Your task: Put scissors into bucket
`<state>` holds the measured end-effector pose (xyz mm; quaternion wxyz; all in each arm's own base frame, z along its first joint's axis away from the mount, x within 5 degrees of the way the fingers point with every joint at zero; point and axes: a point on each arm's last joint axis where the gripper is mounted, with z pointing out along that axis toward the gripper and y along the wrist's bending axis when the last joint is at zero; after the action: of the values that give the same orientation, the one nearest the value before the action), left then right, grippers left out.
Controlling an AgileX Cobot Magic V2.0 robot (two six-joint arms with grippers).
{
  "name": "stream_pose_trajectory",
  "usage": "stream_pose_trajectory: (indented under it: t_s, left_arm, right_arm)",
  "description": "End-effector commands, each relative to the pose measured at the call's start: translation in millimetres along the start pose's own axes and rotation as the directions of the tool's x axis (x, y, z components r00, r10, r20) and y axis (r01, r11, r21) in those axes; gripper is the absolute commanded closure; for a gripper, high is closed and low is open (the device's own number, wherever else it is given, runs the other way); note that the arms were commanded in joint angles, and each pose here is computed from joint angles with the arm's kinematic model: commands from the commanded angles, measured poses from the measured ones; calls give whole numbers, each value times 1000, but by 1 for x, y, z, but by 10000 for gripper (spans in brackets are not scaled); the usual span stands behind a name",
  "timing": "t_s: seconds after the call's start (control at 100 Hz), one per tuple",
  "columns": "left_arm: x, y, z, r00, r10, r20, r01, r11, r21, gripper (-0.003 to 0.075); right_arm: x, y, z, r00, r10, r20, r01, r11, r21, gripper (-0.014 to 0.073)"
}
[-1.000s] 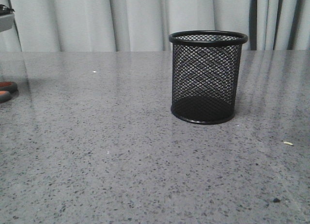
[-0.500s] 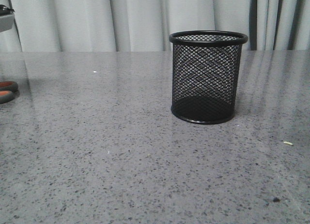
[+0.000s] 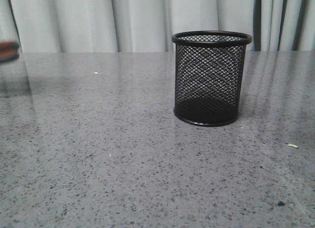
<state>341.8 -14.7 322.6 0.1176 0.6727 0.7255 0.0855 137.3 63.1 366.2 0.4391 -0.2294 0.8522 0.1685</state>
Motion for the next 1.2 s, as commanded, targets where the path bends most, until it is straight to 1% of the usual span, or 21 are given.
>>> stream_pose_trajectory:
  t_s: [0.0, 0.07, 0.18, 0.22, 0.32, 0.43, 0.52, 0.62, 0.68, 0.78, 0.87, 0.99, 1.06, 1.19]
  left_arm:
    - [-14, -7, -54, 998, -6, 62, 14, 991, -131, 733]
    - [-28, -12, -77, 995, 14, 94, 3, 983, -181, 733]
    - [-56, -24, -110, 985, 80, 150, -38, 965, -261, 733]
    - [-71, -30, -121, 976, 120, 184, -64, 956, -286, 733]
    - [-101, -45, -144, 947, 211, 243, -119, 932, -342, 733]
    - [-132, -62, -159, 909, 287, 303, -168, 916, -365, 733]
    - [-151, -73, -167, 880, 319, 351, -175, 906, -384, 733]
    - [-171, -86, -173, 845, 357, 399, -189, 896, -401, 733]
    - [-179, -92, -176, 828, 372, 419, -196, 892, -406, 733]
    - [-192, -102, -180, 799, 390, 457, -194, 887, -418, 733]
    - [-200, -109, -184, 772, 411, 484, -195, 879, -436, 733]
    - [-210, -118, -189, 738, 447, 506, -209, 864, -458, 733]
    - [-214, -121, -190, 727, 452, 517, -207, 862, -463, 733]
    - [-216, -122, -192, 721, 447, 529, -197, 864, -463, 733]
  right_arm:
    - [-17, 0, -7, 992, 5, 123, -7, 1000, 14, 180]
    - [-20, 2, -8, 986, 40, 159, -39, 999, -9, 180]
    - [-26, 6, -9, 967, 126, 222, -113, 991, -72, 180]
    - [-29, 7, -10, 956, 164, 245, -142, 985, -102, 180]
    - [-35, 11, -12, 929, 220, 296, -175, 969, -174, 180]
    - [-43, 16, -16, 885, 303, 353, -216, 940, -265, 180]
    - [-49, 19, -19, 849, 357, 389, -232, 914, -333, 180]
    - [-52, 22, -22, 826, 387, 410, -231, 895, -381, 180]
    - [-53, 21, -23, 817, 398, 418, -237, 892, -385, 180]
    - [-54, 20, -23, 810, 403, 426, -244, 892, -381, 180]
    - [-54, 20, -21, 814, 403, 418, -244, 891, -383, 180]
    - [-55, 19, -14, 817, 429, 386, -267, 874, -406, 180]
    - [-56, 18, -6, 824, 442, 355, -282, 863, -420, 180]
    - [-56, 16, 8, 838, 452, 305, -298, 848, -439, 180]
